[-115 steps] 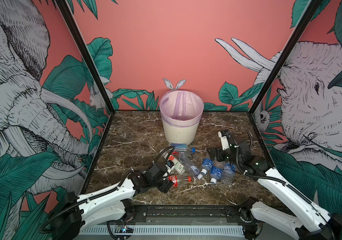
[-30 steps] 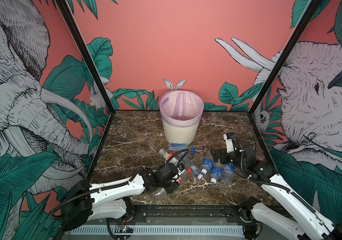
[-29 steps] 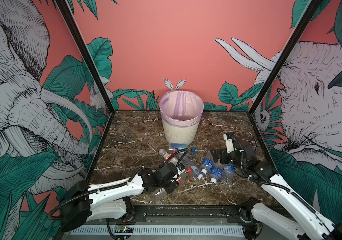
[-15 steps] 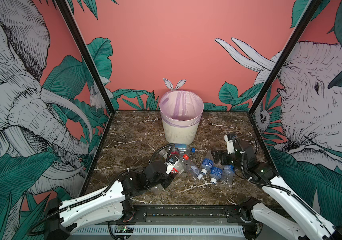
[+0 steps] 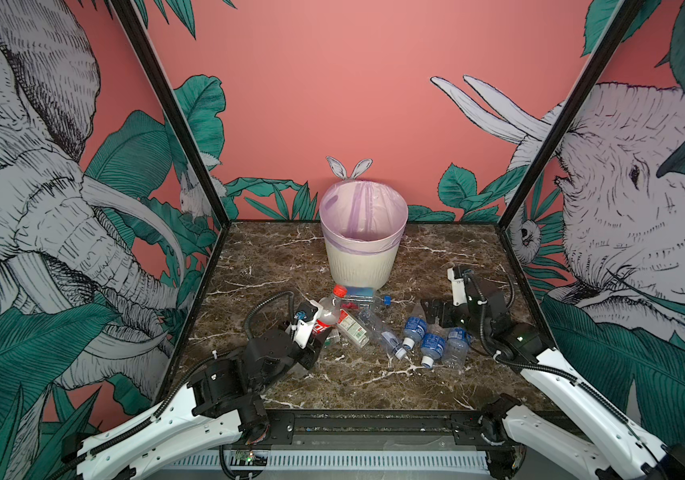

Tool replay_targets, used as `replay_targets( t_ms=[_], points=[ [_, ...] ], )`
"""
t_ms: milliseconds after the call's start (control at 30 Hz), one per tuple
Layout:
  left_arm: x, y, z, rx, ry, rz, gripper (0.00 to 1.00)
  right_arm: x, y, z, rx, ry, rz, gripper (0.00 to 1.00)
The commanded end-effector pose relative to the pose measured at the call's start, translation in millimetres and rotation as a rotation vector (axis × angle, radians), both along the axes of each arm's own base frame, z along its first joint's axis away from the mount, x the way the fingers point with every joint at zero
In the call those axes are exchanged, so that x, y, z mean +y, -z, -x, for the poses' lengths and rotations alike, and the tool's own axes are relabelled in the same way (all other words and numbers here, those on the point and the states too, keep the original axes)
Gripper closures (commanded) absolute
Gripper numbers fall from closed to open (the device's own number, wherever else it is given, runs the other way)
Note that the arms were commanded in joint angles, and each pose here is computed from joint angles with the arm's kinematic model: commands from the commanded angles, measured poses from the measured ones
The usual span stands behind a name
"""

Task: Throw the plastic bottles in the bin
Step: 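Lift the Coca-Cola bottle and carry it over the bin with left gripper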

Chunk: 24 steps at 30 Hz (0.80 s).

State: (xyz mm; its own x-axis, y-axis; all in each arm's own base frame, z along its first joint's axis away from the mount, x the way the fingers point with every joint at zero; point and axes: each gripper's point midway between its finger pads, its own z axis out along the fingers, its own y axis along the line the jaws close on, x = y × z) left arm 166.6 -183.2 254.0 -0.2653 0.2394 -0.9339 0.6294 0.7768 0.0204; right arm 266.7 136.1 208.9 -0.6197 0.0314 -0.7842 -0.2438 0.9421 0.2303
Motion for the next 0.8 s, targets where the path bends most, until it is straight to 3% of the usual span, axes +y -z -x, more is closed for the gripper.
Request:
replay_targets(
  t_ms=[0,367,533,633,767],
  points=[
    [15,-20,-3,-0.034,-0.059,0.026,0.51,4,-3,-5,-0.022,-0.001,-0.024,0.03],
    [22,-74,-10,-0.15,-0.097,0.052,0.51,4,-3,-5,-0.029,-0.005,-0.03,0.03],
    [0,-134,-27,-0.294,-0.086,0.069,0.52,6,-7,-4,-0.034,-0.011,-0.044,0.03],
    [-25,-178,-57,-0.31,-0.043,0.12,0.52,7,-9,-4,-0.036,-0.018,-0.053,0.03],
    [-57,-229,-126,-0.315,-0.003,0.21,0.52,9,-14,-4,-0.042,-0.017,-0.071,0.03]
  ],
)
